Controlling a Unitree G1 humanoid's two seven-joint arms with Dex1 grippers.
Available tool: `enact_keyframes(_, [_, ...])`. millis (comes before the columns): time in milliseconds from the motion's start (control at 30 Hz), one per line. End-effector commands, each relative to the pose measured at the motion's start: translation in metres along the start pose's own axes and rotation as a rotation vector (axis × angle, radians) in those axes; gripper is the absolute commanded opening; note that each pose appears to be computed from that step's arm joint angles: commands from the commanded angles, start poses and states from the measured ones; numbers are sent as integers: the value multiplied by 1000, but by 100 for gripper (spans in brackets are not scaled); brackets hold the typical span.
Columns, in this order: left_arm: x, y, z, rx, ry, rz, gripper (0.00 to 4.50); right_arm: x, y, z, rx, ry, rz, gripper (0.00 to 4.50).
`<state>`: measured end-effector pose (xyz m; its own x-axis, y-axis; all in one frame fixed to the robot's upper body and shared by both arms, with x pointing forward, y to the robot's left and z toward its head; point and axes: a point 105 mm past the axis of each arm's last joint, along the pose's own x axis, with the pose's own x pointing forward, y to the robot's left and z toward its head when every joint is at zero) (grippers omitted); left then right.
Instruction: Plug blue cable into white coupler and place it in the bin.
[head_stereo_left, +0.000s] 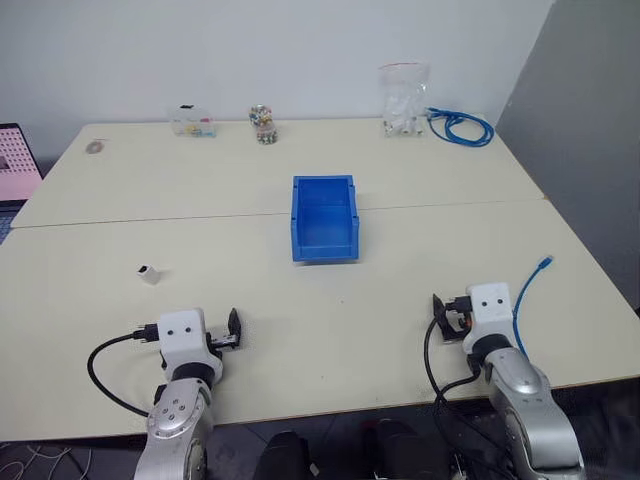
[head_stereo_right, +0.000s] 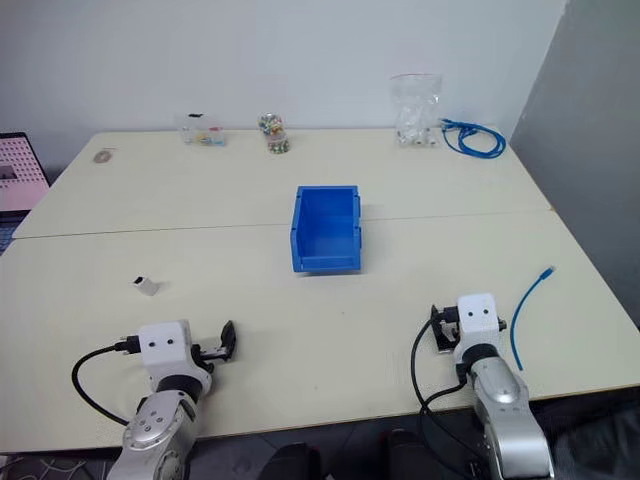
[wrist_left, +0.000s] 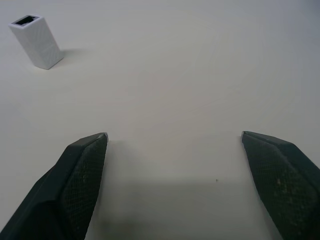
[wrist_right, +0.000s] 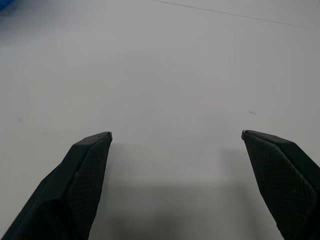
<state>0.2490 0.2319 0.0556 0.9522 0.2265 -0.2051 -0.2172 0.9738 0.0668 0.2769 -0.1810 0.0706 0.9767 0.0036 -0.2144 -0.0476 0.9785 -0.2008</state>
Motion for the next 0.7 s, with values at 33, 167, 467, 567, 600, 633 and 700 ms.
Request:
enact_keyframes(33, [-5, 4, 13, 1, -52, 21, 450, -7, -8, 13, -6, -47, -43, 442])
enact_keyframes(167, [-5, 7, 12, -22, -57, 45, 450, -6, -5, 13, -4, -47, -34, 442])
enact_keyframes(467, [-3, 13, 12, -6, -56, 75, 450, -4, -8, 14, -2, -46, -40, 442])
enact_keyframes(567, [-5, 12, 12, -8, -56, 72, 450, -4, -7, 14, -8, -47, -37, 442])
enact_keyframes(600, [-5, 12, 12, -9, -55, 68, 450, -4, -7, 14, -10, -48, -35, 442])
enact_keyframes(633, [-6, 10, 11, -10, -52, 64, 450, -4, -7, 14, -11, -49, -35, 442])
enact_keyframes(700, [-6, 9, 9, -11, -47, 59, 450, -4, -7, 15, -12, -49, -35, 442])
